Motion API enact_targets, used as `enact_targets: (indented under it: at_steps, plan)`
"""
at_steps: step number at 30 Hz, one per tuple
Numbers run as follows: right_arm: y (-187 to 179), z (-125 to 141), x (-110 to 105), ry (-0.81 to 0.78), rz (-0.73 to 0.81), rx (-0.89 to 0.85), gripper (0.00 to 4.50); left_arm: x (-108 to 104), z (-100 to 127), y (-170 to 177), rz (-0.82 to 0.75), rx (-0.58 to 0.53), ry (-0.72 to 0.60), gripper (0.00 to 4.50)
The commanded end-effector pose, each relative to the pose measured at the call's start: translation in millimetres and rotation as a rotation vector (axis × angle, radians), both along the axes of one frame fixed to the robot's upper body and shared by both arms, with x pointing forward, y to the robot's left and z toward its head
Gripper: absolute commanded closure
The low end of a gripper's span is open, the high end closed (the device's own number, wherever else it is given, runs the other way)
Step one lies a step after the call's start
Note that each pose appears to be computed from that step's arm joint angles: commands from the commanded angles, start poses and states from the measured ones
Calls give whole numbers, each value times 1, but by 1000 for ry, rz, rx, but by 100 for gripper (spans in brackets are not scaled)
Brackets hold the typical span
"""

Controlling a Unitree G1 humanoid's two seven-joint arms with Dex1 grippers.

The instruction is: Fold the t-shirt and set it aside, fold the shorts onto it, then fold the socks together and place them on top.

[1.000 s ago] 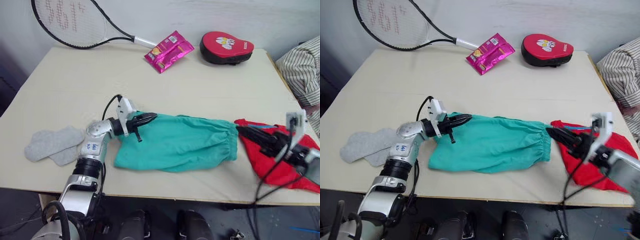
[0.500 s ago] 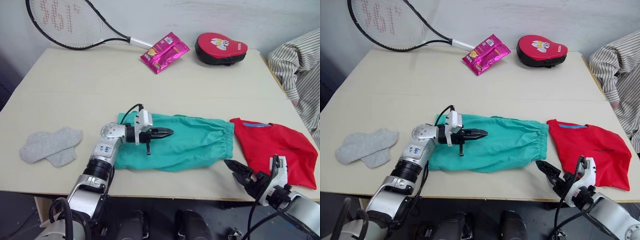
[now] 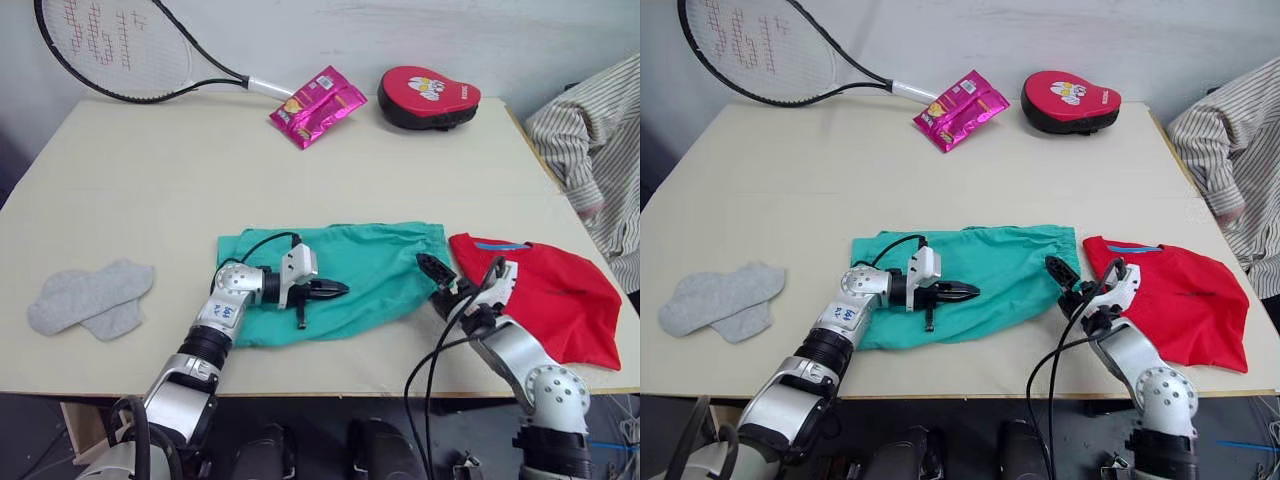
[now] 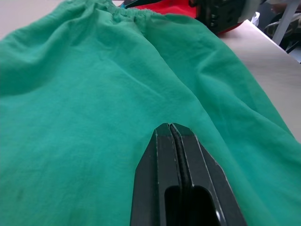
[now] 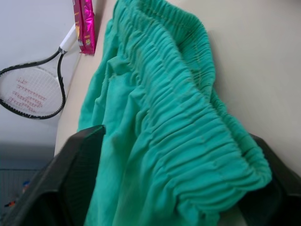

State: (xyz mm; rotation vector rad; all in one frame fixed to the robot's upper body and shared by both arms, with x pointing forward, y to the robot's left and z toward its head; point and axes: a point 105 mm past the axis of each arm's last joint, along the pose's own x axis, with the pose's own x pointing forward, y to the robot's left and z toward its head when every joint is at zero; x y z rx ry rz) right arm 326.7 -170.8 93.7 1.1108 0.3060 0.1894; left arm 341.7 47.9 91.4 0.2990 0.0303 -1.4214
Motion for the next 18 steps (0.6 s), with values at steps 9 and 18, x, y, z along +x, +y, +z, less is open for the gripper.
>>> enact_targets:
  at_steps: [9,18]
  plan:
    - [13,-20,2,-35,-11,-3,437,4,-1,17,59,-5,14,450]
    - [-41,67,-7,-351,-220,-52,437,4,37,22,154,-88,-34,450]
